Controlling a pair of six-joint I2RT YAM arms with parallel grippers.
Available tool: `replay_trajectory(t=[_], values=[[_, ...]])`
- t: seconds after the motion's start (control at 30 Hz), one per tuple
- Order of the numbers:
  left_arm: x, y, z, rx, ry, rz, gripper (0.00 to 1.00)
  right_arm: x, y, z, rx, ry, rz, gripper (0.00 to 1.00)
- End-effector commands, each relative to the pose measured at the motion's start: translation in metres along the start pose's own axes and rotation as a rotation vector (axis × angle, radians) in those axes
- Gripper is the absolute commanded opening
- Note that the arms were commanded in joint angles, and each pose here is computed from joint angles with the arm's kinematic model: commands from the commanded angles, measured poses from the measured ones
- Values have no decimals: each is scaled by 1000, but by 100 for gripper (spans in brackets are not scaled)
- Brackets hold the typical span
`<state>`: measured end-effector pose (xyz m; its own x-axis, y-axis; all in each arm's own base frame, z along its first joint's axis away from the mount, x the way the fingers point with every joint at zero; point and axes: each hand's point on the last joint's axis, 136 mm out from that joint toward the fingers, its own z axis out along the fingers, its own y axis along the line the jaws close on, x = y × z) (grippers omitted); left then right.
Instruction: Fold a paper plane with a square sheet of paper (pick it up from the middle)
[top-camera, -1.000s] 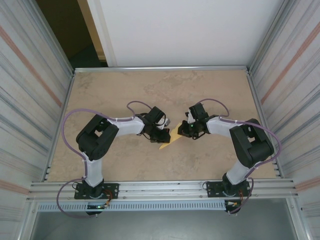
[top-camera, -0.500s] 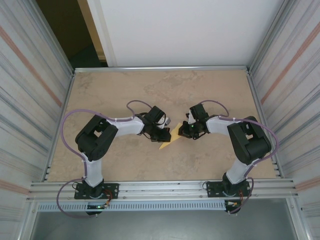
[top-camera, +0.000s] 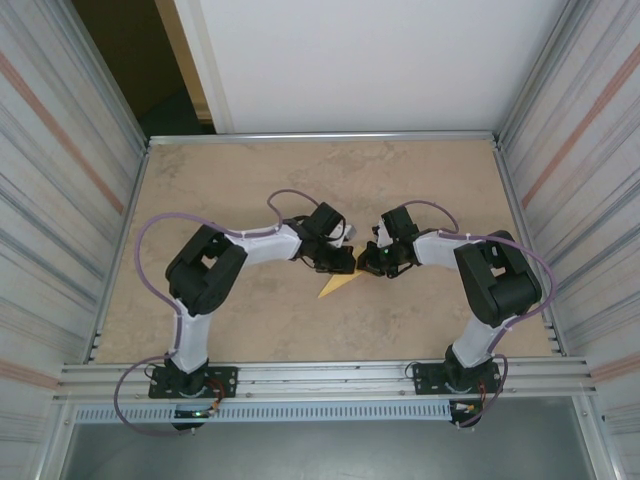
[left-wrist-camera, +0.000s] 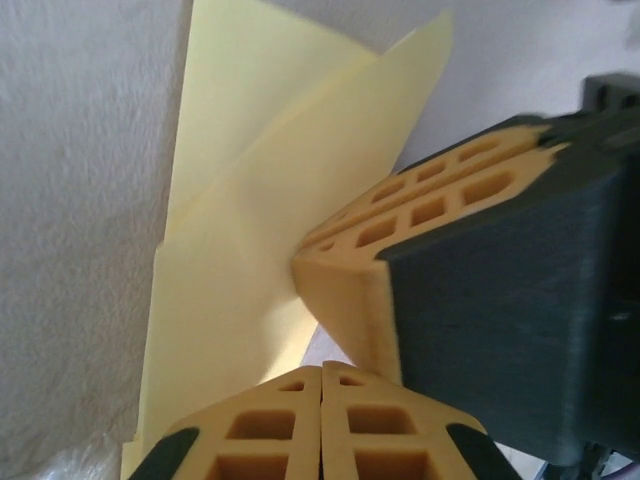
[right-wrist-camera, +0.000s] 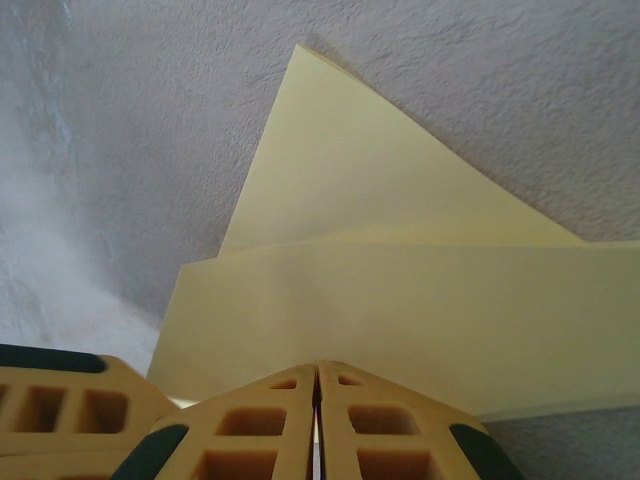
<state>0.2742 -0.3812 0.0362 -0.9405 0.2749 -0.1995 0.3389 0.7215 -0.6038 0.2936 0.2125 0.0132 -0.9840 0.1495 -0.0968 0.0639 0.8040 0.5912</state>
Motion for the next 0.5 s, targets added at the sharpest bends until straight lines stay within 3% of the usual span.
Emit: replay_trajectory(t=[0.0, 0.47], values=[[11, 11, 6, -54, 56, 3, 8, 8, -23, 8, 79, 38, 15, 9], [46, 31, -3, -112, 112, -23, 9, 11, -41, 13, 139, 62, 24, 8]])
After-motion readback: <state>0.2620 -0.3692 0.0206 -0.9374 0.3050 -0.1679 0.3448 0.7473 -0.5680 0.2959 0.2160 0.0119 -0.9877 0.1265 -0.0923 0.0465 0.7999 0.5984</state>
